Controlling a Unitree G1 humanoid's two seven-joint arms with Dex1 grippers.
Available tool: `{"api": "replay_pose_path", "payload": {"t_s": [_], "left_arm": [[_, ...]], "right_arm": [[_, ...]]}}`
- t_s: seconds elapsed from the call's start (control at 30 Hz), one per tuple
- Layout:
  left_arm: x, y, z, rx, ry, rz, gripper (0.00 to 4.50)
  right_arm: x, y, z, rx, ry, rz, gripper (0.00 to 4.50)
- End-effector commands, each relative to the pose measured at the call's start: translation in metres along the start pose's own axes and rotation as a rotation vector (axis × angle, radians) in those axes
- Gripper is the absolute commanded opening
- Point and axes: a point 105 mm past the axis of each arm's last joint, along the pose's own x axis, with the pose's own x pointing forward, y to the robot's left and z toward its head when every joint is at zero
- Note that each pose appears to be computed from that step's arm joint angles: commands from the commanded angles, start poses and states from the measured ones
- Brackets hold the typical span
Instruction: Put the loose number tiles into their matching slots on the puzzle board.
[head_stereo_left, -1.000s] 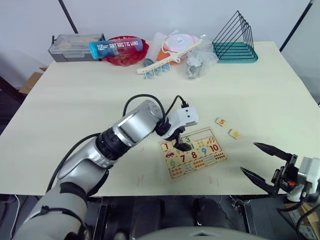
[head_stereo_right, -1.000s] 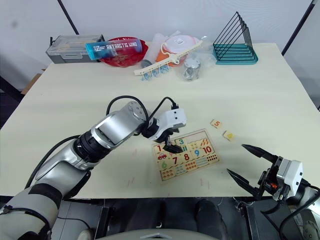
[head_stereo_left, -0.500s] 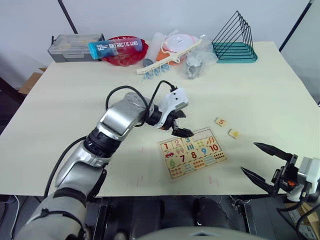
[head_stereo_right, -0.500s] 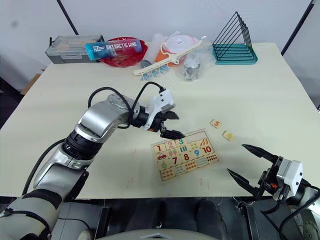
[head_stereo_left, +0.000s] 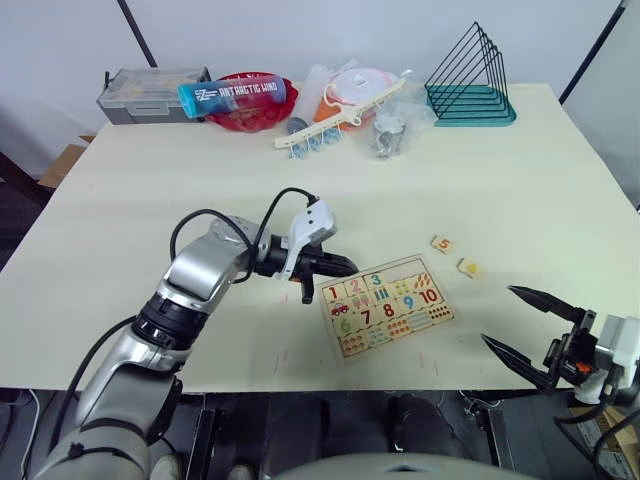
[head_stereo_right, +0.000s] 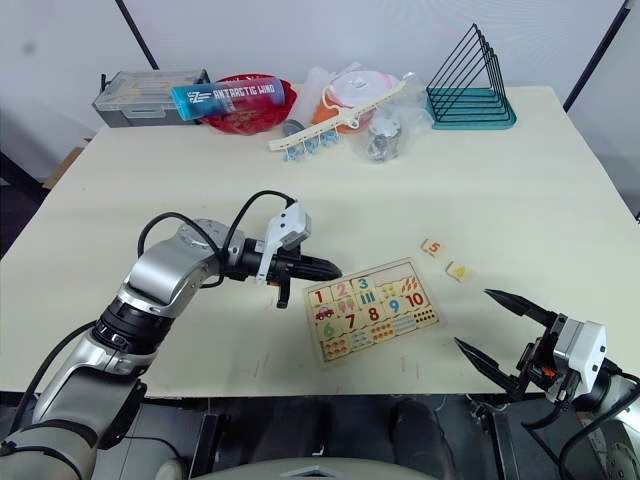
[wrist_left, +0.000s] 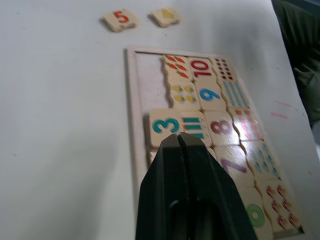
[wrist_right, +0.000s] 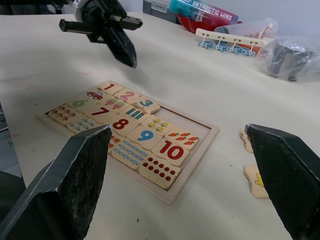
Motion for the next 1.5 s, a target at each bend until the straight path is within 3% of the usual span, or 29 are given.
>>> {"api": "replay_pose_path", "payload": {"t_s": [0.03,0.63,1.1,1.5], "left_arm": [[0.002,-0.014,0.006,0.049,-0.044,-0.050,0.05],[0.045,-0.056,-0.007,0.029,-0.073,0.045,0.05],[0.060,-0.050,-0.005,0.047,-0.100,0.222,0.05],[0.068,-0.052,0.000,0.020,-0.115,0.251,0.05]], "right_arm": [[-0.001,0.000,0.009,-0.034,-0.023,-0.006,4.50],[-0.010,0.010,0.013,-0.001,0.003,-0.011,4.50],[-0.023,0.015,0.014,0.021,0.048,-0.014,4.50],[-0.026,0.015,0.017,0.026,0.063,-0.008,4.50]]}}
